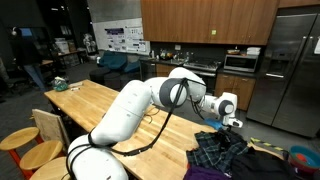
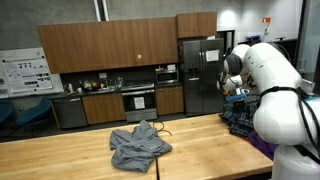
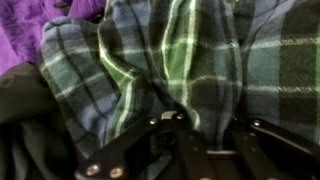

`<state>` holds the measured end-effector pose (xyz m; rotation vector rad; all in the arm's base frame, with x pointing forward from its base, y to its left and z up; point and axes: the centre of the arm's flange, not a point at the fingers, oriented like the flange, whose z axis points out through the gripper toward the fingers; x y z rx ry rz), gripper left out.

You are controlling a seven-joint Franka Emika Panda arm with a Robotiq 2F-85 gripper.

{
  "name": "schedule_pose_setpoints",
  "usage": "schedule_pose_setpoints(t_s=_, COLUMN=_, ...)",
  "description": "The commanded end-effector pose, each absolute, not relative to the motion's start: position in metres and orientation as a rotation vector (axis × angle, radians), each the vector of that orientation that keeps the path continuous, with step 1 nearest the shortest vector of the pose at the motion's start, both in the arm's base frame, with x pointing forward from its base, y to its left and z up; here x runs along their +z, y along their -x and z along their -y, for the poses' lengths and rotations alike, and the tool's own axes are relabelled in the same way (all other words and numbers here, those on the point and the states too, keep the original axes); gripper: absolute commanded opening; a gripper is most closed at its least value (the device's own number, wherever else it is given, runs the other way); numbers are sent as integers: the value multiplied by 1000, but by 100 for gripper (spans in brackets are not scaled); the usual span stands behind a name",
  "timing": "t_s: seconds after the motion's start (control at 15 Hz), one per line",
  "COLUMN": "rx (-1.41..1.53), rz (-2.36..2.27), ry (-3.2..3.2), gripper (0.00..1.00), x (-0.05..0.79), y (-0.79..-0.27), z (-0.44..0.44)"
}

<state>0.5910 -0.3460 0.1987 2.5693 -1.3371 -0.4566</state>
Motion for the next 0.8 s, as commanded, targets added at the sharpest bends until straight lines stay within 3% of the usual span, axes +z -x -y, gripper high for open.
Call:
schedule_pose_setpoints(t_s=0.0, rx=-398, rz=1422, ry=-2468, gripper=5, x=202, y=-584, z=378)
schedule_pose_setpoints(t_s=0.2, rx=-380, rz=1455, ry=-2457, gripper=5, x=208, y=-583, z=381)
schedule_pose_setpoints(t_s=0.27, rx=-380, rz=1455, ry=-2464, gripper=45, x=210, y=-583, z=379)
schedule_pose_setpoints(t_s=0.4, rx=-376, rz=1426, ry=-2515, gripper=51, x=215, y=-586, z=365)
schedule_pose_setpoints(t_s=0.73, rx=-304, rz=1206, ry=-2720, gripper=83, x=237, y=-598, z=297)
